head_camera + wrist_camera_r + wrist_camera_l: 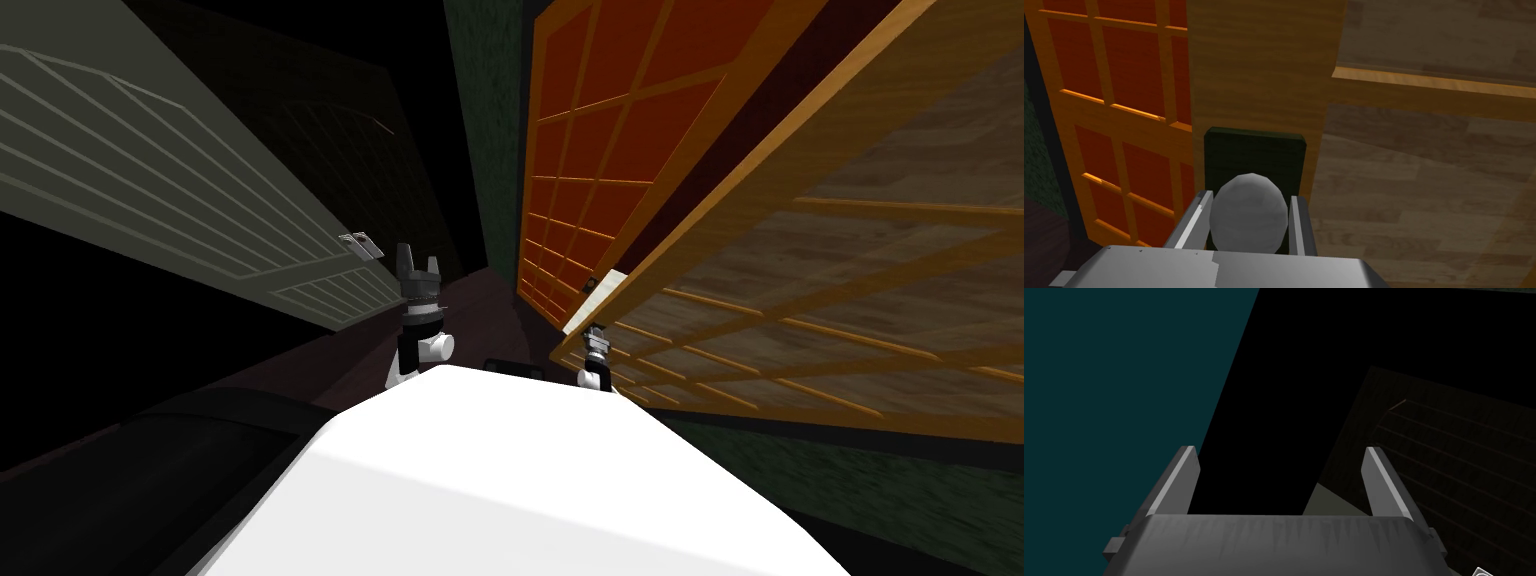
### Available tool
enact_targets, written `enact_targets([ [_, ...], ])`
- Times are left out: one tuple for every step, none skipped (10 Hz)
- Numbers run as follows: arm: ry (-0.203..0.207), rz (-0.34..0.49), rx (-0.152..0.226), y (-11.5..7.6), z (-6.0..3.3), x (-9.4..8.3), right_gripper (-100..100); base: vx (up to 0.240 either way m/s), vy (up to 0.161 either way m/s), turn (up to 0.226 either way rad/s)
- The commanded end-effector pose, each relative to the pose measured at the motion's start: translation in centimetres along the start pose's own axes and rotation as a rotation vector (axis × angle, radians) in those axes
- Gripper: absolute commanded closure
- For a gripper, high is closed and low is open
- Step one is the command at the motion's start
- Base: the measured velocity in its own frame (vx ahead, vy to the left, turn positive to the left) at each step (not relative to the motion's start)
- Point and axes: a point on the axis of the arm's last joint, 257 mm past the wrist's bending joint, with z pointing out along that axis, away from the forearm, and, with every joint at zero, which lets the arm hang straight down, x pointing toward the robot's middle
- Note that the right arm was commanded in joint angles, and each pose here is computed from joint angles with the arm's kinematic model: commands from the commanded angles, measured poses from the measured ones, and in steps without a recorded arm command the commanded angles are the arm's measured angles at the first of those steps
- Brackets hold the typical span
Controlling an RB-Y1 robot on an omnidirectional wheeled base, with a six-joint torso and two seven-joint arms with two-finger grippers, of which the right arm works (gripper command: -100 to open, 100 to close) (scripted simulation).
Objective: Pull the door open
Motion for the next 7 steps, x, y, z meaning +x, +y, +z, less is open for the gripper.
enact_targets([
  [-0.001,0.008,0.028,-0.38,-0.32,-0.12,100,-0.224,-0.042,0.141],
  [0.0,0.01,0.044,-0.46,-0.43,-0.07,100,-0.241,-0.024,0.136],
  [0.001,0.013,0.06,-0.55,-0.56,-0.04,100,-0.231,-0.022,0.12],
  [0.001,0.016,0.078,-0.64,-0.7,-0.01,100,-0.223,-0.044,0.115],
  [0.001,0.019,0.095,-0.74,-0.85,0.0,100,-0.229,-0.009,0.099],
  [0.0,0.022,0.111,-0.83,-1.01,0.01,100,-0.203,-0.006,0.089],
  [-0.001,0.025,0.126,-0.91,-1.15,0.01,100,-0.2,-0.054,0.102],
])
